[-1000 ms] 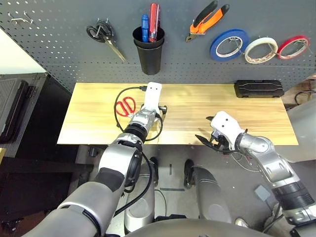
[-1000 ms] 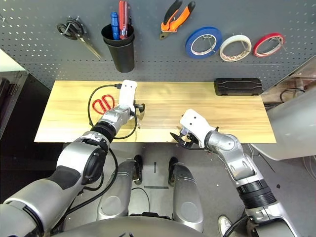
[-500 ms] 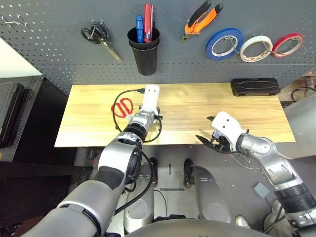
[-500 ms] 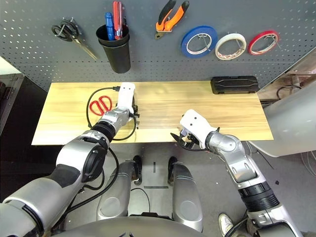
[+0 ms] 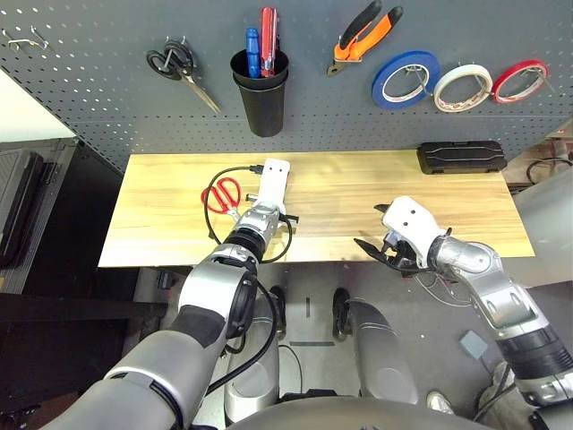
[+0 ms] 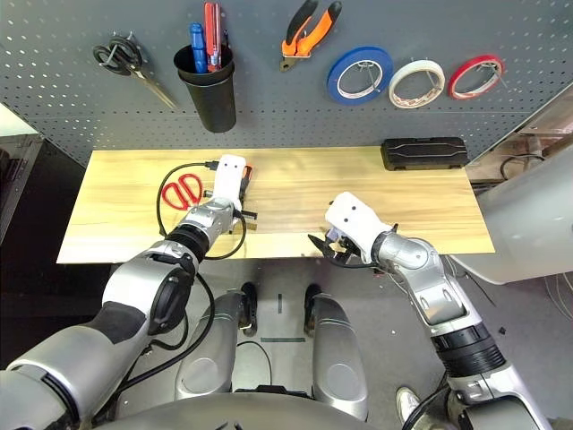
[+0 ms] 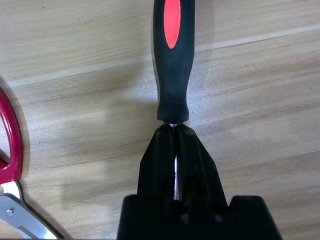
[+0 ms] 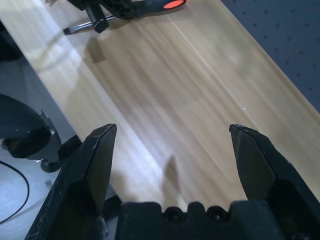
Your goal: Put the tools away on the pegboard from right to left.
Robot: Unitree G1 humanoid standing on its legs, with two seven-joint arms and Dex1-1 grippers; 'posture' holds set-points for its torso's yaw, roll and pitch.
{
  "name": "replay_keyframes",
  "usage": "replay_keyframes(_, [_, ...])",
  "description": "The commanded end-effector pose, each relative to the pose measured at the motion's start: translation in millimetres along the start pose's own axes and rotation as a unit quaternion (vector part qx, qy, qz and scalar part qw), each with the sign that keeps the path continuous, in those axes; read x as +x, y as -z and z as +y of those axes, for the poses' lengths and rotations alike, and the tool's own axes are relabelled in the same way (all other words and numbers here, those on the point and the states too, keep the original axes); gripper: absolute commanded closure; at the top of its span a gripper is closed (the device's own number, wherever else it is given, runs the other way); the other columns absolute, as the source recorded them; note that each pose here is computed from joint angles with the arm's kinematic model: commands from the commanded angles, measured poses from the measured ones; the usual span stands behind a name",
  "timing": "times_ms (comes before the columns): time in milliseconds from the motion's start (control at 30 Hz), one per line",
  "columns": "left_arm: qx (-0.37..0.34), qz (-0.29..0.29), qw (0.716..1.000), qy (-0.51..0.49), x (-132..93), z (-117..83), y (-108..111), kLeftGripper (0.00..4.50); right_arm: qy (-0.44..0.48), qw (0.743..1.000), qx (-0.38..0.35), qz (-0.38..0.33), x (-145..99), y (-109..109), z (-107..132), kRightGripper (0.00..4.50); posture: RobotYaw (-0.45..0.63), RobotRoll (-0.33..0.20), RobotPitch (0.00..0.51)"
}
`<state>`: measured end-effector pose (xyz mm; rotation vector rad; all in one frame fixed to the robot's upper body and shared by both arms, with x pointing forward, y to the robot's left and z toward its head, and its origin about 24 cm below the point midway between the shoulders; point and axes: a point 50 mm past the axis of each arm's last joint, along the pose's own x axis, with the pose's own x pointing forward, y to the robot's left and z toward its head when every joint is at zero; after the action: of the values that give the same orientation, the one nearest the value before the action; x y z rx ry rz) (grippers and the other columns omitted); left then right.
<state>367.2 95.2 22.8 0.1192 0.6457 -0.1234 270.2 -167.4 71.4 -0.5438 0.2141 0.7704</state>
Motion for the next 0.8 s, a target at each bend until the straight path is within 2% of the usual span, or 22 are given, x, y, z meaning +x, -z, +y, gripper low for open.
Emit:
replay_keyframes(33, [-0.023,0.006,1.000,0.009,-2,-1,5,4.46,-0.012,1.000,0.006,0.004,4,7,3,0.00,0.10,0.000,0.264])
replay_keyframes(200, [-0.068,-0.016,0.997,0.009,-17,5,-1,4.46,-0.016,1.000,0.002,-0.001,10,7,-1,0.00,0.14,0.000,0.266])
replay_keyframes(400, [-0.145,-0.049,0.988,-0.004,-53,12,-4,4.46,-0.018,1.000,-0.004,-0.007,17,8,-10,0.00,0.18,0.000,0.267])
replay_keyframes(500, [-0.178,-0.048,0.983,-0.019,-69,17,-1,4.46,-0.020,1.000,-0.008,-0.009,20,8,-14,0.00,0.20,0.000,0.268])
replay_keyframes(800, [-0.247,-0.089,0.962,-0.079,-103,40,-1,4.46,-0.030,0.999,-0.024,-0.025,29,4,-26,0.00,0.28,0.000,0.269])
